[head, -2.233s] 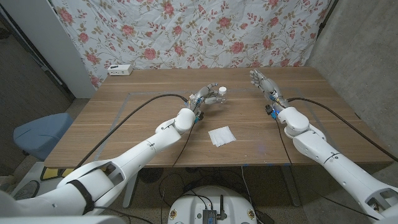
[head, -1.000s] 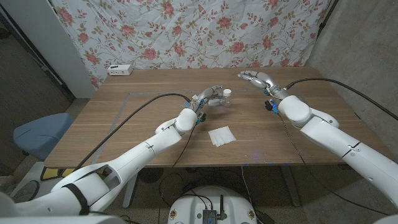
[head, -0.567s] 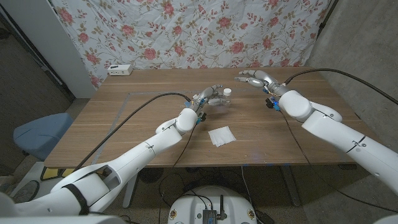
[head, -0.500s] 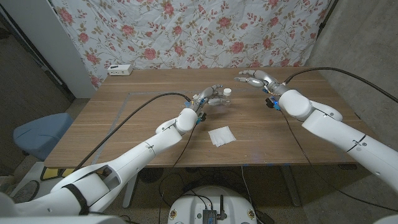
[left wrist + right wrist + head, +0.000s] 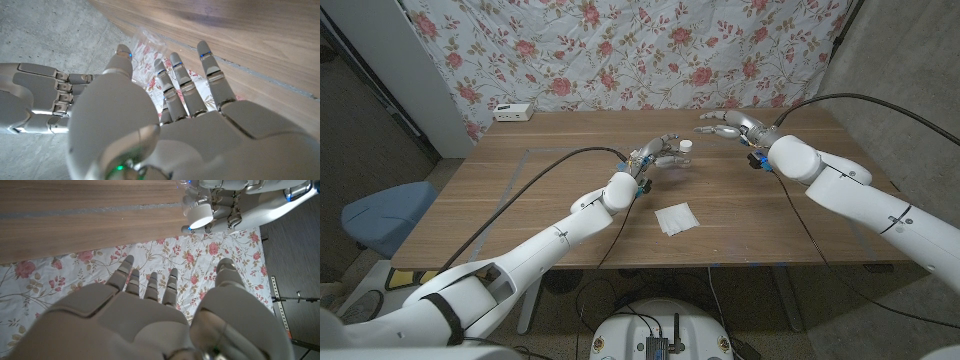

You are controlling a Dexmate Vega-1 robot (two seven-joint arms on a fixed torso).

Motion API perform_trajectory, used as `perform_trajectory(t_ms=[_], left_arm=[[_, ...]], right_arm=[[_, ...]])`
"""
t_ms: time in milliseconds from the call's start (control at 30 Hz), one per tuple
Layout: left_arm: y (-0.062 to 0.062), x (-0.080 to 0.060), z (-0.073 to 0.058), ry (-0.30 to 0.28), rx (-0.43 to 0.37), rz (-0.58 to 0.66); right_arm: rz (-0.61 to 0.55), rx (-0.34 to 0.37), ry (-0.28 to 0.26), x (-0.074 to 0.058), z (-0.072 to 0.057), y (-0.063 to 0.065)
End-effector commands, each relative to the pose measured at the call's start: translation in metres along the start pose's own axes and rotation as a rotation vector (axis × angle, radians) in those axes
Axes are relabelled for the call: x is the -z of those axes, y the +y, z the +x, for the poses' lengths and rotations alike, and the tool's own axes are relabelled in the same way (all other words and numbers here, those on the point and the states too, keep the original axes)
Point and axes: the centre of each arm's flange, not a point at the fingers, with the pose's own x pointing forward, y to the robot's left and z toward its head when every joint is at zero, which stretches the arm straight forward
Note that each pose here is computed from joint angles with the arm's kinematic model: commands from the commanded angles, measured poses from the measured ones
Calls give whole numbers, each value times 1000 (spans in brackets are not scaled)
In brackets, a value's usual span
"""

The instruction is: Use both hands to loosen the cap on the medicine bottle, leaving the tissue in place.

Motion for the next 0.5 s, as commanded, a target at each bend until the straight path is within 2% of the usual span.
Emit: perform_trajectory(t_ms=[33, 500], left_arm=[[-1, -2, 3, -12, 3, 9], [-3, -6, 8, -22, 19, 14]], right_arm=[[-90, -41, 1, -6, 6, -6], [-166, -99, 26, -10, 7, -11]])
